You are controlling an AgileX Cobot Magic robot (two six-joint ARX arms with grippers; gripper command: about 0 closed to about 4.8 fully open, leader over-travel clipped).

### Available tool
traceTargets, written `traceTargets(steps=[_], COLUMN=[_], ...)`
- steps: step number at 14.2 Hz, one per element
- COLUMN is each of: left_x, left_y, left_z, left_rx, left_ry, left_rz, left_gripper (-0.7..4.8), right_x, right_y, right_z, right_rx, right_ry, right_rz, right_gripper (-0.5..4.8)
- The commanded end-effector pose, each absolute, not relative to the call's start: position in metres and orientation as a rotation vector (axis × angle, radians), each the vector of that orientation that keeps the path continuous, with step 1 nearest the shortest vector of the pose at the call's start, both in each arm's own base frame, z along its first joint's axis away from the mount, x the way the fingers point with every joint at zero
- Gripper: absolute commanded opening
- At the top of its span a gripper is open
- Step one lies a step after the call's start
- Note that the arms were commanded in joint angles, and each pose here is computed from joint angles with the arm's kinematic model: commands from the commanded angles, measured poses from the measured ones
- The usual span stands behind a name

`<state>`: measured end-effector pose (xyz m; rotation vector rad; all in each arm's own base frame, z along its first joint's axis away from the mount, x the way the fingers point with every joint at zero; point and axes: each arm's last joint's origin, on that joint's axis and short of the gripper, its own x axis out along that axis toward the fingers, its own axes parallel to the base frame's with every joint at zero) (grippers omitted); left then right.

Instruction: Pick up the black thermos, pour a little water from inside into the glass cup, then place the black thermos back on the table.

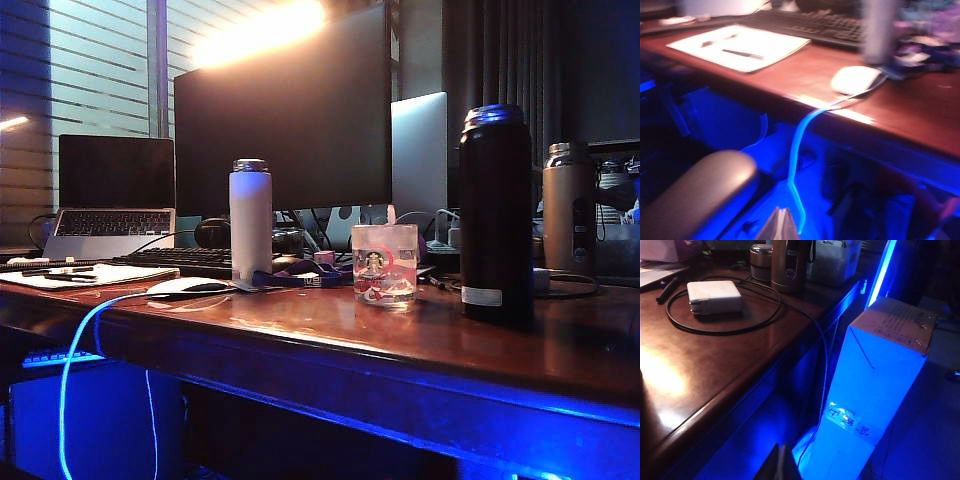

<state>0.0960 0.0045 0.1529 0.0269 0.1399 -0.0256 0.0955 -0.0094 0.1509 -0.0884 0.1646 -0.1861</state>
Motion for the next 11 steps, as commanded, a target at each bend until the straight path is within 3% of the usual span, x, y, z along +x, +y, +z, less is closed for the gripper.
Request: traceTargets(steps=[1,11], left_x=[0.0959,0.0959], left_y=[0.0064,0.0062], left_z=[0.1489,0.1490], left_rx=[0.023,0.022], left_ry=[0.166,0.166], left_rz=[0.033,0.028], left_gripper=[-0.03,-0.03], right_x=[0.0957,0.0957], right_y=[-0.0094,-0.0094], right_z=[0.1505,0.1505], right_rx=[-0.084,-0.084], right_ry=[0.159,0.159], right_rz=[-0.187,-0.187], right_gripper=[-0.01,-0.01])
